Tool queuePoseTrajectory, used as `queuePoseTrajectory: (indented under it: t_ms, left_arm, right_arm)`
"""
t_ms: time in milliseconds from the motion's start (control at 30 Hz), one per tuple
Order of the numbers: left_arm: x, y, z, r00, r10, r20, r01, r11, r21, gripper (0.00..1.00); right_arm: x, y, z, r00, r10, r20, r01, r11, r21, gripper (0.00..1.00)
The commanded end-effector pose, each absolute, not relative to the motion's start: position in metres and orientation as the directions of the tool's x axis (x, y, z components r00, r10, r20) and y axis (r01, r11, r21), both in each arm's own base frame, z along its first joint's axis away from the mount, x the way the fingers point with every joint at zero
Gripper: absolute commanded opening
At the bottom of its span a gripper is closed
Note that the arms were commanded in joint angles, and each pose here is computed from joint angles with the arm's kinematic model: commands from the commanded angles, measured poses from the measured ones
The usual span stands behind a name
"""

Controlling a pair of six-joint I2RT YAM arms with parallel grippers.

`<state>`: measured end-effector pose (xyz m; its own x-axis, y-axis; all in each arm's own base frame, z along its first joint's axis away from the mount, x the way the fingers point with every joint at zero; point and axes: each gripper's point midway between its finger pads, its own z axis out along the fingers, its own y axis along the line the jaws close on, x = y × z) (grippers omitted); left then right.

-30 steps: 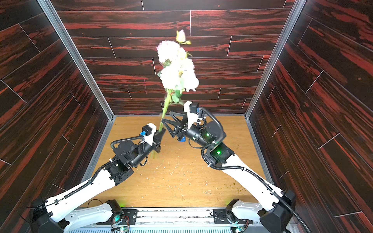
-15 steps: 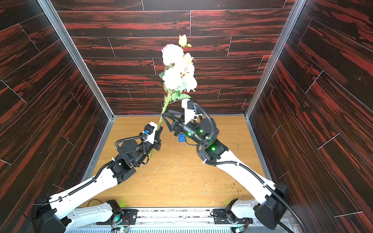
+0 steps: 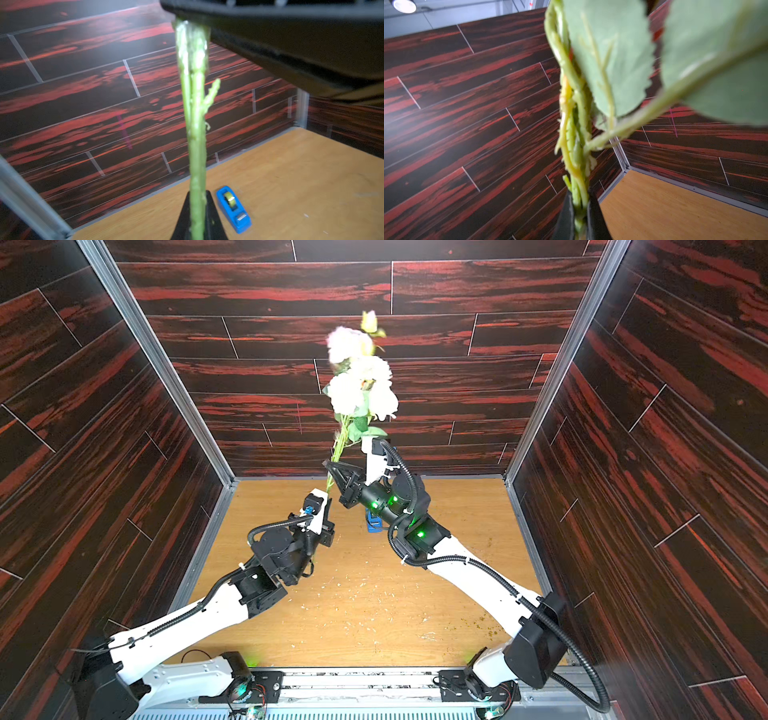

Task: Wrap bouquets with tape
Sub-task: Wrap the tape around the bouquet, then place the wrapped bouquet at the center of the board.

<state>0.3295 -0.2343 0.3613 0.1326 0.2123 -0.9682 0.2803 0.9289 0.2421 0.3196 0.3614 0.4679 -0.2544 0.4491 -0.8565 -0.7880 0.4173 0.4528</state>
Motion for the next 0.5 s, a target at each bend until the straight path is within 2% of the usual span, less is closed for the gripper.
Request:
queuePoseTrajectory:
  t_ms: [0,67,100,200,267,333,400,467]
  left_arm:
    - [0.333,-0.227,0.376,0.147,0.201,-0.968,0.193,0.954,0.228,0.0]
    - [0.338,-0.216,0.369,0.101,0.129,-0.986,0.146,0.979,0.143,0.0]
    - [0.34,-0.213,0.362,0.063,0.101,-0.993,0.152,0.982,0.11,0.0]
    - [0.341,-0.202,0.328,-0.1,0.001,-0.995,0.204,0.979,-0.02,0.0]
    - [0.338,-0.189,0.305,-0.159,-0.084,-0.984,0.154,0.982,-0.109,0.0]
    - [0.334,-0.171,0.277,-0.217,-0.186,-0.958,0.06,0.977,-0.204,0.0]
    - [0.329,-0.17,0.249,-0.275,-0.232,-0.933,0.06,0.964,-0.257,0.0]
    - [0.325,-0.173,0.225,-0.34,-0.259,-0.904,0.051,0.955,-0.293,0.0]
  right_arm:
    - [0.332,0.359,0.466,-0.225,0.498,-0.837,-0.761,0.446,0.471,0.01]
    - [0.323,0.354,0.465,-0.201,0.475,-0.857,-0.777,0.456,0.435,0.31]
    - [0.313,0.349,0.465,-0.166,0.451,-0.877,-0.798,0.462,0.388,0.38]
    - [0.288,0.327,0.445,-0.099,0.324,-0.941,-0.811,0.522,0.265,0.48]
    - [0.275,0.308,0.423,-0.076,0.223,-0.972,-0.791,0.58,0.195,0.5]
    - [0.272,0.284,0.393,-0.077,0.119,-0.99,-0.73,0.67,0.137,0.53]
    - [0.277,0.25,0.362,-0.053,0.019,-0.998,-0.625,0.779,0.048,0.57]
    - [0.289,0.212,0.338,-0.053,-0.011,-0.999,-0.492,0.87,0.016,0.64]
